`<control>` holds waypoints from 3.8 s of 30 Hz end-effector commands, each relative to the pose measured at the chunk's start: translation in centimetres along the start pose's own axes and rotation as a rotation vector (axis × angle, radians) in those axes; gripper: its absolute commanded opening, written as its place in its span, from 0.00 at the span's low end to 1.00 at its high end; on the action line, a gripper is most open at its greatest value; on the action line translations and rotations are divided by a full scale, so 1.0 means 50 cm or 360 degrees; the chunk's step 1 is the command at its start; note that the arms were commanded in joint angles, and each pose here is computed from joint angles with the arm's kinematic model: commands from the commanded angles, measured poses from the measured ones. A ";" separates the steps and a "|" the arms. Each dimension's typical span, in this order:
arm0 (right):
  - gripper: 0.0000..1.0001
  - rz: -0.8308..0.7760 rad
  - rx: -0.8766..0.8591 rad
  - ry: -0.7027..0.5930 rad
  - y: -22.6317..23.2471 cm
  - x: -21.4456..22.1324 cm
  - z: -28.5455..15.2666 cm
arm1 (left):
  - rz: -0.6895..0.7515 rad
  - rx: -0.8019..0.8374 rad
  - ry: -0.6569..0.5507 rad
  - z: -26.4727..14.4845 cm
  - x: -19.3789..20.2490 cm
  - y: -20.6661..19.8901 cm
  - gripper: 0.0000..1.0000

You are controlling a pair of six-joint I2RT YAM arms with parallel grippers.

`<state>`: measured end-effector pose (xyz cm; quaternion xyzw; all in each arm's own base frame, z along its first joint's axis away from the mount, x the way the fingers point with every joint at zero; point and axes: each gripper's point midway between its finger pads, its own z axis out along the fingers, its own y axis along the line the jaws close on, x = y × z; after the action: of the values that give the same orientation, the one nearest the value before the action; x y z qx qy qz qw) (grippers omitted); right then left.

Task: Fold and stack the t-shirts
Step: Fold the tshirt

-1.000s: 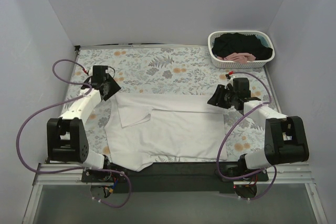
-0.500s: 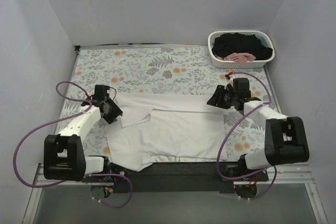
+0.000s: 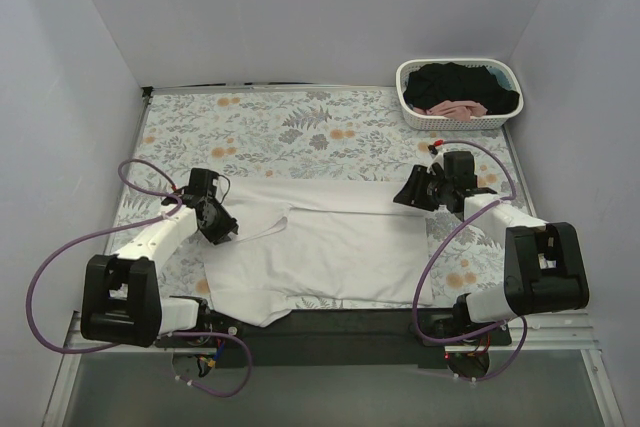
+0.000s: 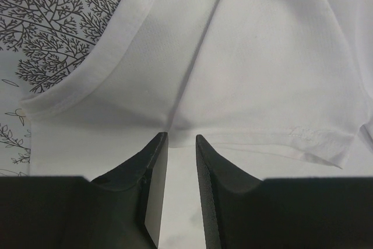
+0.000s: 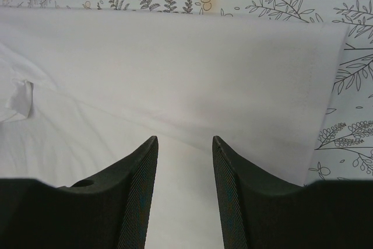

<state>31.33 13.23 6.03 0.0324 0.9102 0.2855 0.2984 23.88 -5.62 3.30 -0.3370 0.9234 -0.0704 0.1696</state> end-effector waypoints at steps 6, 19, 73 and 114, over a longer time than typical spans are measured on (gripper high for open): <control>0.50 -0.0046 -0.0038 -0.0025 0.003 0.002 0.001 | 0.0005 -0.0086 -0.0024 0.011 0.004 0.021 0.26; 0.49 -0.0051 -0.0043 -0.0032 0.004 0.002 0.000 | -0.0004 -0.0049 -0.0052 -0.008 -0.005 0.000 0.00; 0.49 -0.0103 -0.0044 -0.0063 0.005 -0.015 0.003 | -0.0303 -0.0115 -0.0071 -0.058 0.040 0.053 0.08; 0.48 0.0185 0.0236 -0.0180 -0.212 -0.256 0.161 | -0.0138 0.0186 -0.0082 0.242 -0.252 -0.252 0.15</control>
<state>46.27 7.26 3.16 0.1089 0.8990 0.2676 0.3290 46.25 -6.73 2.01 -0.3667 0.8806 -0.1268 0.2721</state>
